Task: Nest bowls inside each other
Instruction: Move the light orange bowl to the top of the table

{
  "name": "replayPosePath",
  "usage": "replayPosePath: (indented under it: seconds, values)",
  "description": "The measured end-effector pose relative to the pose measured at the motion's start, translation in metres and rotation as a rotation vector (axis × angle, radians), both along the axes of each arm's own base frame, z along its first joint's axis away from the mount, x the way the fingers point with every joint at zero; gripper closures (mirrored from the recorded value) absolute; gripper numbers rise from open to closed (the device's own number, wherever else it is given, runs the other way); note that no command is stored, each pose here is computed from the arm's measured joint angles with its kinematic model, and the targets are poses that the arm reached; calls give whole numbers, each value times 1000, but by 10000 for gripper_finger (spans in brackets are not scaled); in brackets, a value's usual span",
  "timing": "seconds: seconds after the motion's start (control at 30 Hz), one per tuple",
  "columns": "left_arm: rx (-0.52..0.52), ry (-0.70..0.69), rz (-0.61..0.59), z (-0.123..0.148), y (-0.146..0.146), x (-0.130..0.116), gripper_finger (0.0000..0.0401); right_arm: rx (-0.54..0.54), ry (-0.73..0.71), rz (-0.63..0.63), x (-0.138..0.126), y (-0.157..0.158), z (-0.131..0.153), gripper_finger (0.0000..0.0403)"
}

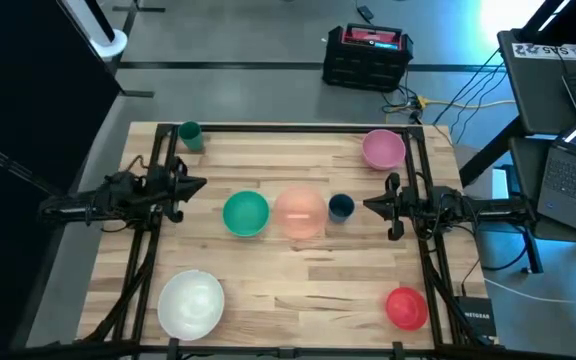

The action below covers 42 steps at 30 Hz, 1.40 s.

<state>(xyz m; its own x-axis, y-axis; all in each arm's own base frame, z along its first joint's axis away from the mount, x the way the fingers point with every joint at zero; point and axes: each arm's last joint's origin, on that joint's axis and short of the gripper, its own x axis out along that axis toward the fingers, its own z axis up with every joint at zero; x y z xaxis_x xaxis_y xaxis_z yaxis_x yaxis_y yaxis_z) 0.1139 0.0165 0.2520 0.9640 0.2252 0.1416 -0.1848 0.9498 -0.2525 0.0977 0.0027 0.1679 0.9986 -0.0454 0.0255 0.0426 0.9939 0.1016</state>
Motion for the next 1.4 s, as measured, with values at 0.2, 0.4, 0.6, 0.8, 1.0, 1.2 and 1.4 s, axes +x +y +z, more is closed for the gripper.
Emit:
replayPosePath:
  seconds: [0.2, 0.4, 0.6, 0.8, 1.0, 1.2, 1.4]
  values:
    - [-60, 214, 78, 44, 11, 54, 341, 0, 0, 0, 0, 0, 0, 391]
    - [-90, 632, 81, 65, 28, 168, 278, 0, 0, 0, 0, 0, 0, 391]
    - [-93, 903, 47, 68, 40, 247, 258, 0, 1, 0, 0, 0, 0, 391]
    - [-165, 1124, 16, 48, 67, 281, 258, 0, 1, 0, 0, 0, 0, 391]
    - [-189, 1228, -22, 15, 75, 295, 258, 0, 0, 0, 0, 0, 0, 391]
    - [-209, 1317, -59, -16, 82, 304, 258, 0, 0, 0, 0, 0, 0, 391]
    - [-184, 1322, -58, -20, 90, 304, 258, 0, 0, 0, 0, 0, 0, 391]
